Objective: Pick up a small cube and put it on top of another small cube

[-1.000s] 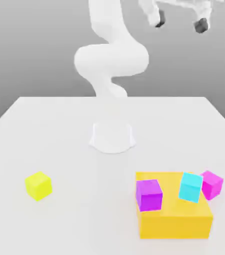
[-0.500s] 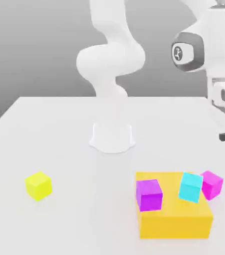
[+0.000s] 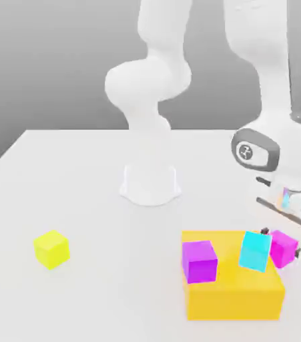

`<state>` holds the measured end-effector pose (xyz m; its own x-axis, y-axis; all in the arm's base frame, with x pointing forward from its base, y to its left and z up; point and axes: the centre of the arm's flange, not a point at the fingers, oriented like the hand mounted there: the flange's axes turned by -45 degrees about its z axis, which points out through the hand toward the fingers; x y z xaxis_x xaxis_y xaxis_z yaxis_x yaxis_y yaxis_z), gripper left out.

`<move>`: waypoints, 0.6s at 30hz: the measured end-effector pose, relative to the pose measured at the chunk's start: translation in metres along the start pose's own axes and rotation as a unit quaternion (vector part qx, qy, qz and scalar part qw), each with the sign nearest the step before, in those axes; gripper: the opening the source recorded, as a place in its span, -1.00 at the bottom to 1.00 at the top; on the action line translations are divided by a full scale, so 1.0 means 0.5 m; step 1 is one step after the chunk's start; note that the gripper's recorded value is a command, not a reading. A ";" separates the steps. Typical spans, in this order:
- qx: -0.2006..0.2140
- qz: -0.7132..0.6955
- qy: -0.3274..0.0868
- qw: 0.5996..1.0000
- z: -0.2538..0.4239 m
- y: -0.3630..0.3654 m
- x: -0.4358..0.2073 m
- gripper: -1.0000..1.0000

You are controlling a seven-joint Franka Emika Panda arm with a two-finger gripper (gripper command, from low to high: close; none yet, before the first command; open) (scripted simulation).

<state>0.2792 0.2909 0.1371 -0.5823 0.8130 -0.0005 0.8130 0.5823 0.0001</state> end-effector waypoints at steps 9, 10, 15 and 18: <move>0.000 -0.001 -0.001 1.000 -0.071 0.002 0.000 -1.00; 0.000 0.000 -0.001 1.000 -0.091 0.001 0.000 -1.00; -0.013 0.005 -0.002 1.000 -0.214 0.049 -0.113 -1.00; -0.017 0.010 -0.009 1.000 -0.300 0.056 -0.251 -1.00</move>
<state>0.3749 0.2053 0.2871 -0.5655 0.8245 -0.0176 0.8239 0.5658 0.0336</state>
